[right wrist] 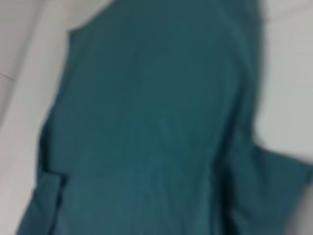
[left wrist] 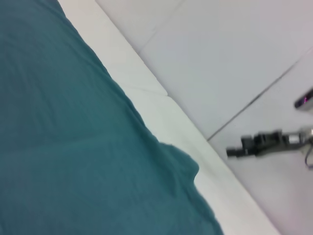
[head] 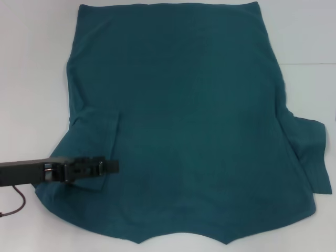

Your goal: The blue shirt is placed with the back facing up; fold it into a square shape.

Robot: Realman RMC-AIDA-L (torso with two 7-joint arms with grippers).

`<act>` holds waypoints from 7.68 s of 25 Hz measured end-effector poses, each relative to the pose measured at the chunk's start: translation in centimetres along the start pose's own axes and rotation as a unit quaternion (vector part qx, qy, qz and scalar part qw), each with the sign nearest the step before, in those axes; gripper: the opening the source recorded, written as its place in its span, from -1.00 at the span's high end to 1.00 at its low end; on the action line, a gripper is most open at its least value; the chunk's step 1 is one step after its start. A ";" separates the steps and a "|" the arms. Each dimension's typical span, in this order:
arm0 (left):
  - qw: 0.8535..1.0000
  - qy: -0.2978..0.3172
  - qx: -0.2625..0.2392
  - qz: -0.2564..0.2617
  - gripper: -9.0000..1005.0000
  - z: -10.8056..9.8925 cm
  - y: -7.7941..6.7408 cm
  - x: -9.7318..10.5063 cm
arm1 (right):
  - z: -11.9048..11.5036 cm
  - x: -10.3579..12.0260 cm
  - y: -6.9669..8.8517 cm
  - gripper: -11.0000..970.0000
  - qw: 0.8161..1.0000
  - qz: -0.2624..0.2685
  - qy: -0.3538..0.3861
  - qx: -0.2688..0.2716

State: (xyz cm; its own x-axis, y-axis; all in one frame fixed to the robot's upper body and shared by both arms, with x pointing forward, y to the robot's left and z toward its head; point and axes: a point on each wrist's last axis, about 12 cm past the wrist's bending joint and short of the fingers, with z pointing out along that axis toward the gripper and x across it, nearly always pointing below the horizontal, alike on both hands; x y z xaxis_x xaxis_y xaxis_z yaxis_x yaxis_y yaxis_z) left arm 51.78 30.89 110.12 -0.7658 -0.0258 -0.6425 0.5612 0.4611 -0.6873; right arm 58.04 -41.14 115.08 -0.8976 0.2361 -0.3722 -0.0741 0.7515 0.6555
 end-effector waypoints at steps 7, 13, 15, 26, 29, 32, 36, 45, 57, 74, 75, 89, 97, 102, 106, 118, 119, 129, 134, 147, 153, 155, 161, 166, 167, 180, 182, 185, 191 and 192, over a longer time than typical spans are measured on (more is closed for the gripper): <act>0.999 -0.032 0.002 -0.019 -0.58 0.8 0.4 0.2 | 1.0 0.5 -0.6 -0.81 1.000 0.010 -0.005 0.019; 0.998 -0.057 0.002 -0.026 -0.58 0.5 0.4 0.3 | 3.0 1.1 -1.0 -0.81 0.999 0.011 -0.021 0.038; 0.998 -0.062 0.001 -0.030 -0.58 0.3 0.5 0.5 | 3.5 1.3 -1.1 -0.81 0.999 0.012 -0.023 0.045; 0.996 -0.076 -0.014 -0.037 -0.58 0.1 0.9 0.6 | 6.4 2.0 -1.0 -0.80 0.998 0.021 -0.033 0.057; 0.996 -0.078 -0.017 -0.038 -0.58 0.1 1.0 0.6 | 7.3 2.1 -0.9 -0.80 0.997 0.020 -0.032 0.063; 0.996 -0.079 -0.018 -0.036 -0.58 0.2 1.0 0.5 | 8.0 2.0 -0.5 -0.80 0.997 0.017 -0.034 0.064; 0.996 -0.079 -0.019 -0.036 -0.58 0.3 1.0 0.4 | 8.8 2.0 0.1 -0.80 0.998 0.009 -0.027 0.062; 0.996 -0.082 -0.018 -0.037 -0.58 0.4 1.0 0.4 | 8.7 1.8 0.2 -0.52 0.998 0.007 -0.029 0.062; 0.995 -0.087 -0.017 -0.041 -0.58 0.3 1.0 0.6 | 7.8 1.6 -0.4 0.51 0.997 0.008 -0.032 0.071; 0.995 -0.090 -0.018 -0.049 -0.58 -0.1 1.2 0.9 | 4.5 -3.5 1.9 0.93 0.984 -0.105 -0.034 0.143; 0.994 -0.092 -0.019 -0.049 -0.58 -0.1 1.2 0.9 | 4.7 -3.7 2.2 0.93 0.982 -0.112 -0.027 0.150; 0.993 -0.096 -0.026 -0.056 -0.58 -0.2 1.4 1.2 | 6.0 -5.8 5.1 0.92 0.976 -0.135 -0.012 0.173; 0.993 -0.096 -0.026 -0.056 -0.58 -0.2 1.4 1.0 | 7.2 -5.2 6.1 0.92 0.977 -0.140 0.015 0.161; 0.993 -0.096 -0.027 -0.056 -0.58 -0.1 1.4 0.9 | 8.3 -4.4 7.1 0.92 0.978 -0.140 0.052 0.146; 0.993 -0.098 -0.031 -0.057 -0.58 -0.1 1.5 0.9 | 10.0 -3.5 8.4 0.92 0.976 -0.145 0.088 0.136; 0.992 -0.102 -0.040 -0.061 -0.58 0.1 1.7 0.9 | 13.3 -3.7 11.5 0.86 0.981 -0.124 0.081 0.129; 0.992 -0.102 -0.040 -0.061 -0.58 0.1 1.8 0.9 | 13.3 -3.8 11.6 0.85 0.981 -0.120 0.078 0.129; 0.991 -0.105 -0.051 -0.062 -0.58 0.1 2.0 0.8 | 13.4 -4.4 12.1 0.74 0.990 -0.091 0.045 0.100; 0.991 -0.105 -0.052 -0.062 -0.58 0.2 2.0 0.8 | 13.7 -4.4 12.1 0.69 0.991 -0.084 0.043 0.093; 0.991 -0.106 -0.053 -0.062 -0.58 0.1 2.1 0.8 | 14.1 -3.9 12.5 0.56 0.992 -0.106 0.045 0.053; 0.991 -0.107 -0.054 -0.063 -0.58 0.0 2.1 0.9 | 13.7 -3.6 12.6 0.30 0.992 -0.117 0.044 0.018; 0.991 -0.107 -0.055 -0.063 -0.58 0.0 2.1 0.9 | 12.8 -4.0 11.7 0.22 0.992 -0.110 0.048 0.042; 0.990 -0.109 -0.062 -0.067 -0.58 -0.1 2.3 0.9 | 8.9 -4.1 8.2 -0.18 0.993 -0.065 0.072 0.073; 0.987 -0.115 -0.076 -0.082 -0.58 -0.2 2.6 0.9 | 7.1 -2.4 6.0 -0.43 0.994 -0.021 0.089 0.059; 0.987 -0.116 -0.078 -0.084 -0.58 -0.3 2.7 0.9 | 7.0 -2.0 5.6 -0.43 0.994 -0.014 0.093 0.057; 0.985 -0.120 -0.082 -0.096 -0.58 0.0 3.0 0.8 | 8.2 1.4 4.1 -0.43 0.992 0.022 0.116 0.040; 0.985 -0.121 -0.082 -0.097 -0.58 0.0 3.0 0.8 | 8.2 1.4 4.1 -0.43 0.992 0.022 0.117 0.039; 0.984 -0.124 -0.083 -0.099 -0.58 -0.2 3.0 0.9 | 8.2 1.5 4.0 -0.43 0.992 0.025 0.120 0.040; 0.982 -0.131 -0.088 -0.103 -0.58 -0.3 3.2 1.0 | 8.4 1.9 3.7 -0.43 0.991 0.034 0.124 0.040; 0.982 -0.131 -0.089 -0.103 -0.58 -0.4 3.2 1.0 | 8.5 2.0 3.6 -0.43 0.991 0.037 0.124 0.041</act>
State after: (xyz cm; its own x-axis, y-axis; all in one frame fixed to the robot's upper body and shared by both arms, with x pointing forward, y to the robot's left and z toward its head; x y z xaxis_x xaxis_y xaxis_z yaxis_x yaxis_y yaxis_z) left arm 52.66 32.65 107.37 -0.7372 -0.3522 -0.5767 0.3200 0.5697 -0.7570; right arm 59.63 -32.73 111.13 -0.9791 0.1411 -0.1464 0.0214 0.7877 0.6157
